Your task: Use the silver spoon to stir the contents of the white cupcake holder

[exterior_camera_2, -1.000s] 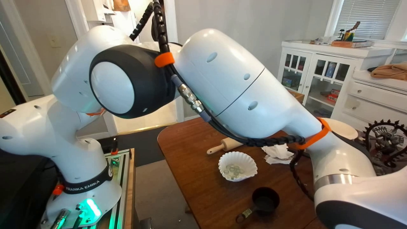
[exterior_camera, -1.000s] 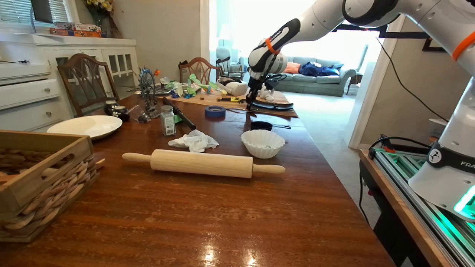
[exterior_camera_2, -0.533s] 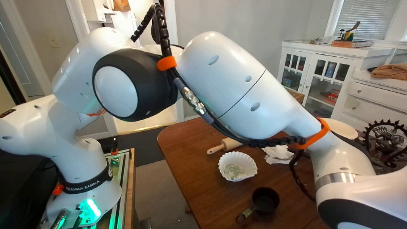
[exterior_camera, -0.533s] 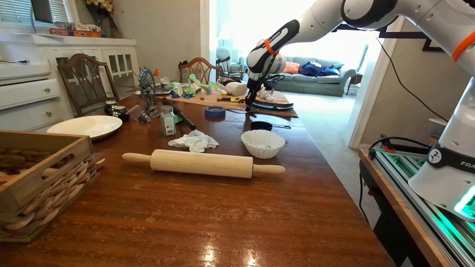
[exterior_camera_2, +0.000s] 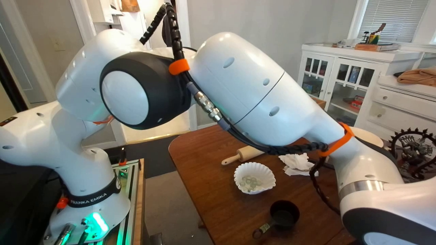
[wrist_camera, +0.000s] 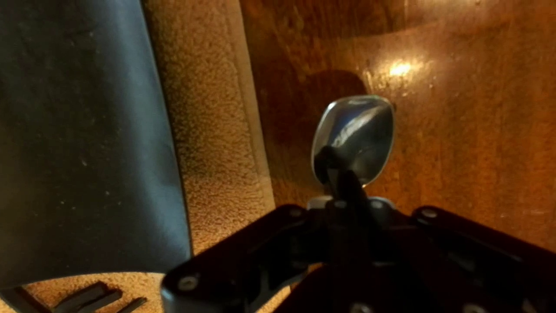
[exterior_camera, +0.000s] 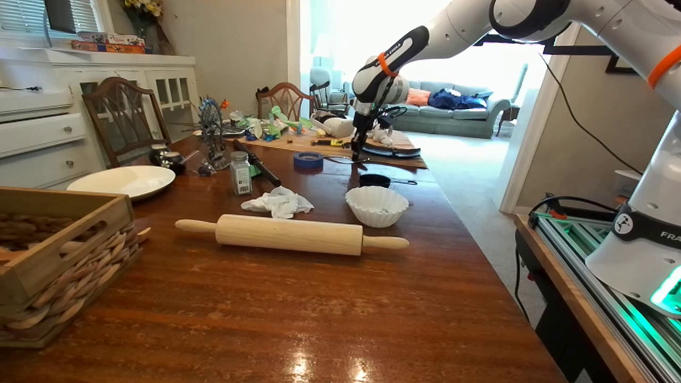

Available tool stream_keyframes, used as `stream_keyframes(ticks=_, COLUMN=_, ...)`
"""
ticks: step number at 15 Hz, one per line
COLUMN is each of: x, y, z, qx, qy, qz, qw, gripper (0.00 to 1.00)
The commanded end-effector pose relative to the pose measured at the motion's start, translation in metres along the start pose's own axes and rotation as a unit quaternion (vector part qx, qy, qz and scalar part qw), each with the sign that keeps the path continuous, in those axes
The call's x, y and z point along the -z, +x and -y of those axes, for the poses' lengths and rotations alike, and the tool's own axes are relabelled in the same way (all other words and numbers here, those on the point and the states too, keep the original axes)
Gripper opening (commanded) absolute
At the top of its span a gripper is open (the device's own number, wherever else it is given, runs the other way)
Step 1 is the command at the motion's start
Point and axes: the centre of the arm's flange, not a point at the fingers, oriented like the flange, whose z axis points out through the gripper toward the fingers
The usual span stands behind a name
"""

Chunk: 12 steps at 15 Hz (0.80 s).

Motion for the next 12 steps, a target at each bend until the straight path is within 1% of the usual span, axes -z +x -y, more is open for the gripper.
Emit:
stream_keyframes(ticks=1, x=-0.007, y=-0.018, z=0.025, qx=0.024, qy=0.035, qz=0.032, qw=0.9986, gripper=0.00)
stream_keyframes(ticks=5, x=-0.001, y=-0.036, z=0.050, qx=0.038, qy=0.051, qz=0.049, qw=0.9967, gripper=0.00)
stream_keyframes(ticks=12, x=0.003, y=-0.076, z=0.092, qx=0.065, qy=0.073, qz=0.084, qw=0.9916, gripper=0.00)
